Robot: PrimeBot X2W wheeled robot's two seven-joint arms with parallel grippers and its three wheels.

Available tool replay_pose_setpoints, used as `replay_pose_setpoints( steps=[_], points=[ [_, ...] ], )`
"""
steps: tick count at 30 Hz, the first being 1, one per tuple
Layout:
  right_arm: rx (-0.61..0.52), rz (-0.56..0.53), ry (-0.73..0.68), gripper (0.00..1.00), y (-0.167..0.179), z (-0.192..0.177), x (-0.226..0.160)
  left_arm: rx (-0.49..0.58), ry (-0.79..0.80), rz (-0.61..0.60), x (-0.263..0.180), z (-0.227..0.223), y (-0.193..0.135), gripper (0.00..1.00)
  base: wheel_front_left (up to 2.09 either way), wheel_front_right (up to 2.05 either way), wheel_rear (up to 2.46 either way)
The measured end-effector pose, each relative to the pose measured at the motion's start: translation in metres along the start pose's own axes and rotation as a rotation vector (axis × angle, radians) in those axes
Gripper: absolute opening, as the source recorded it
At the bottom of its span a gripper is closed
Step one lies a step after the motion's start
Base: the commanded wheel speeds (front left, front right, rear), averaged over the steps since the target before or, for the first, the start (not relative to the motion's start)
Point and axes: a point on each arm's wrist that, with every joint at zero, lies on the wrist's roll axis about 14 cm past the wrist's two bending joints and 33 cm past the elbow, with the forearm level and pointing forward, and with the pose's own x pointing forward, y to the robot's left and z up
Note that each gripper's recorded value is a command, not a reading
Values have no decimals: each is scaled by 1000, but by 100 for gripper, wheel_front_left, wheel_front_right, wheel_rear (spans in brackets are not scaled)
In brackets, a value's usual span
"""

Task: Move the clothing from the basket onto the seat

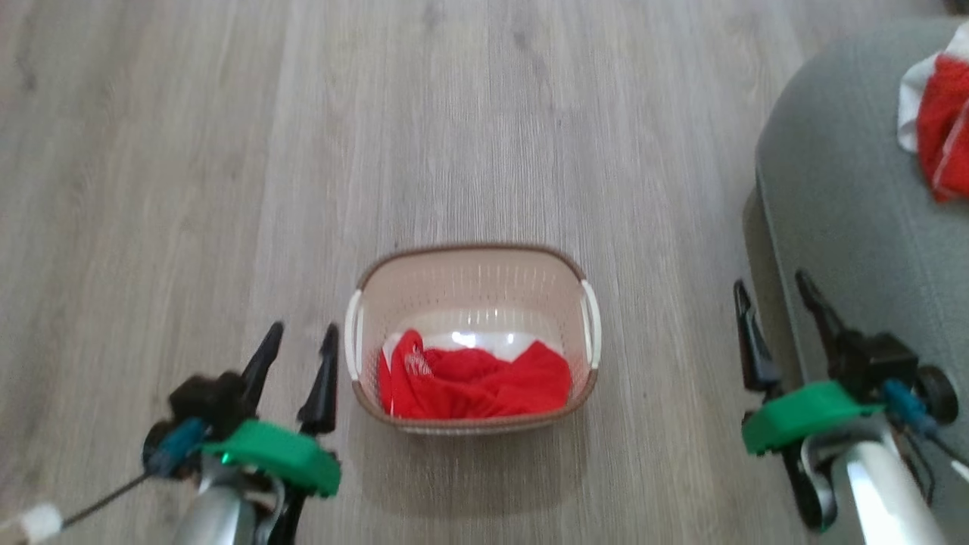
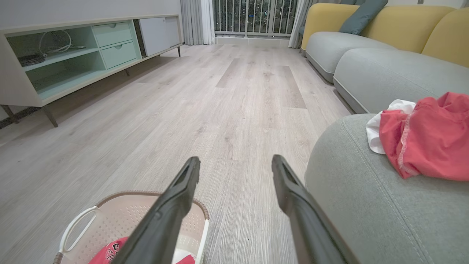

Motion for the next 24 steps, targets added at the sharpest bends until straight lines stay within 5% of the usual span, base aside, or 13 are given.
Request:
replay_pose_setpoints(
  steps=[10, 24],
  points=[
    [-35, 18, -30, 100, -4, -10, 81, 201, 154, -215, 101, -56, -33, 100, 0, 0, 0],
    [-42, 67, 126, 100, -2, -116, 136, 543, 716, -442, 161, -249, -32, 100, 0, 0, 0]
  ],
)
